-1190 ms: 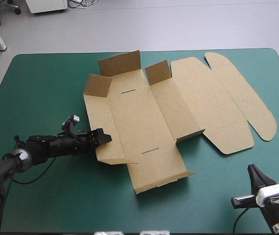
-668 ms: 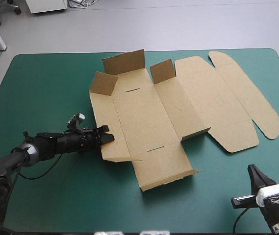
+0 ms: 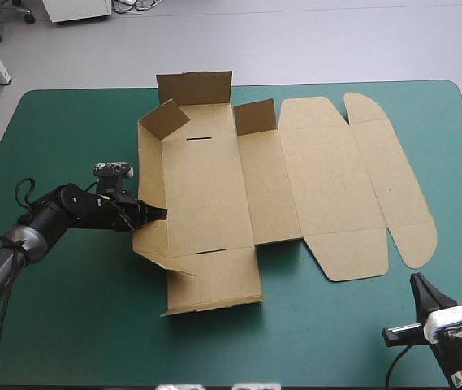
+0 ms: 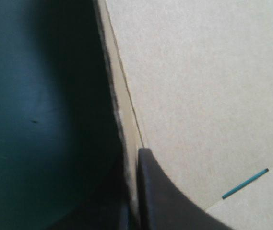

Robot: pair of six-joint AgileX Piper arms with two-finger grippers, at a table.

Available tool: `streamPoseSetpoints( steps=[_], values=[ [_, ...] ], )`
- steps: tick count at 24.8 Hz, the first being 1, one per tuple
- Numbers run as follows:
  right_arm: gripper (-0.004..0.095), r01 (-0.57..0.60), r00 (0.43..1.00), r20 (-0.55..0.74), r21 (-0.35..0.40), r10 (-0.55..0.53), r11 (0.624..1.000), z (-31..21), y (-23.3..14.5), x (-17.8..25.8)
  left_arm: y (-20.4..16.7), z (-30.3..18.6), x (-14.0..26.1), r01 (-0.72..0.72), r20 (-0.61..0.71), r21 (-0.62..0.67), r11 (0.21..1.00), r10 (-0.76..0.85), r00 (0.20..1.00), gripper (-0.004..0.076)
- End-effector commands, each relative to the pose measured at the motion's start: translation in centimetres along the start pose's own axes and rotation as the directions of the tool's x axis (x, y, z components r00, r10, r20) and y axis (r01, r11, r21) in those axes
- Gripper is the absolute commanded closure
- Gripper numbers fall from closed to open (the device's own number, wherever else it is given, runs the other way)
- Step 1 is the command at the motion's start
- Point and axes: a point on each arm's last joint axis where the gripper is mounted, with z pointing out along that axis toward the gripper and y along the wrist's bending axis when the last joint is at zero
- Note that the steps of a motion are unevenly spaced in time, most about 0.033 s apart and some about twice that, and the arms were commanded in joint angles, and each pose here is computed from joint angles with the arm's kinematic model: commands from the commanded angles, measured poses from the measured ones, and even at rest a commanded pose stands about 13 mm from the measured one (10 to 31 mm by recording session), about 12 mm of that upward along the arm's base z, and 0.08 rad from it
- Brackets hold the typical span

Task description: Fold the box

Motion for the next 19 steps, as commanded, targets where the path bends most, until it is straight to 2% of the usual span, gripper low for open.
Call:
streamPoseSetpoints(
  steps=[1, 7, 14, 19],
  values=[
    [0.0929, 0.009, 0.996, 0.092, 0.002, -0.010, 1.000, -0.3, -0.1, -1.7, -1.4, -2.7, -2.4, -0.172, 0.045, -0.116, 0.978, 0.178, 0.983, 0.0734],
    [0.0928, 0.009, 0.996, 0.089, 0.002, -0.010, 1.000, -0.3, -0.1, -1.6, -5.6, -4.6, -5.2, -0.438, 0.000, -0.222, 0.871, 0.449, 0.894, 0.0734],
    [0.0928, 0.008, 0.996, 0.087, 0.001, -0.008, 1.000, -0.3, -0.1, -1.6, -6.8, -5.8, -7.7, -0.586, -0.127, -0.361, 0.725, 0.584, 0.801, 0.0734],
    [0.0928, 0.008, 0.996, 0.083, 0.001, -0.008, 1.000, -0.3, -0.1, -1.6, -8.2, -7.1, -9.5, -0.691, -0.180, -0.439, 0.574, 0.698, 0.693, 0.0734]
  ],
)
